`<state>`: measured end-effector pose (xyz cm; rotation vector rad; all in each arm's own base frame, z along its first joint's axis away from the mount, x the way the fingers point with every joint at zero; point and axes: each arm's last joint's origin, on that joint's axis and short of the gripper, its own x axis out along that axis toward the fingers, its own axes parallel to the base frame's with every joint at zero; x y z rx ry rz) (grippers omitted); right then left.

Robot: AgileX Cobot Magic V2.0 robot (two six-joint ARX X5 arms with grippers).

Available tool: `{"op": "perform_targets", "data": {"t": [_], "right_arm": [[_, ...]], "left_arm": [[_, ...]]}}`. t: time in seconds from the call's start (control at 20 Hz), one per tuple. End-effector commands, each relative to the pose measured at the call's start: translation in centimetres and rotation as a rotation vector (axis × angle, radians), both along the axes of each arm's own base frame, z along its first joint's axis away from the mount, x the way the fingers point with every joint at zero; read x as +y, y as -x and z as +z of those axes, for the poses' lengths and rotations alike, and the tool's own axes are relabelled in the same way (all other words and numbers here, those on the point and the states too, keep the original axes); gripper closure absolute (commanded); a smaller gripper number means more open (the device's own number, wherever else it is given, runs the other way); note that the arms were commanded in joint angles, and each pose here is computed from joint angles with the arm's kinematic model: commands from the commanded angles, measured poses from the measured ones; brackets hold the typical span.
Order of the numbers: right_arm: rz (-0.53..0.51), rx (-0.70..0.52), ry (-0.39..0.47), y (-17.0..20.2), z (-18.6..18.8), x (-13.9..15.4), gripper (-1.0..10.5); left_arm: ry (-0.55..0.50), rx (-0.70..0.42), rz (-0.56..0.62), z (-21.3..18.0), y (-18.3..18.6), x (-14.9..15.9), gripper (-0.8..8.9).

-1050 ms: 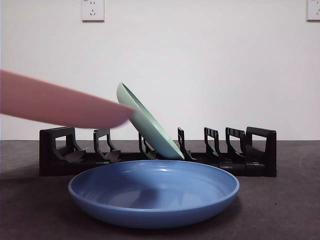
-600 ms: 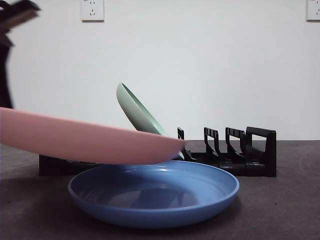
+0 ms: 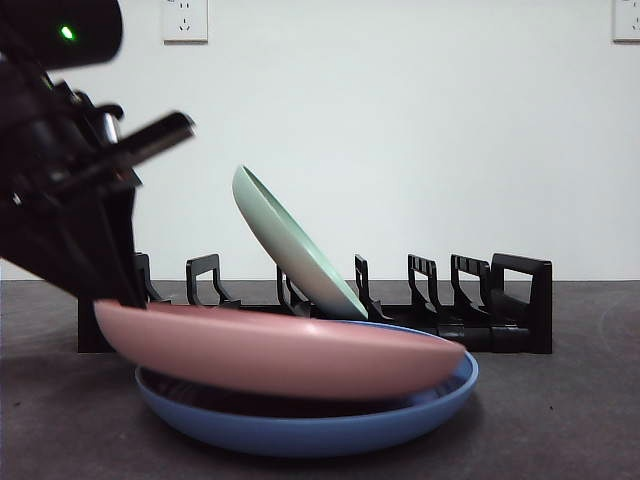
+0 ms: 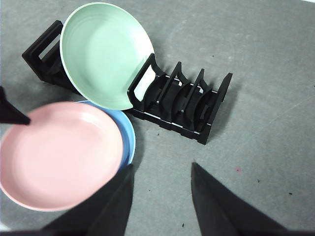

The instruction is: Place the plate

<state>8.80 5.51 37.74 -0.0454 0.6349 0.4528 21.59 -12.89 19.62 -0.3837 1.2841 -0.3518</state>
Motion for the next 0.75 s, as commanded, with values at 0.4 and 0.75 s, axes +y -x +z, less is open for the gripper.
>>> {"op": "perform_targets", "data": {"t": [0.4, 0.75], "right_arm": [[0.005, -0.014, -0.004, 0.0, 0.3, 0.0, 7.6], [0.006, -0.012, -0.003, -0.1, 0.3, 0.1, 7.6]], "left_arm": [[0.009, 0.029, 0.009, -1.1, -0.7, -1.0, 4.63], [0.018, -0.237, -0.052, 6.5, 2.4, 3.7, 4.33]]}}
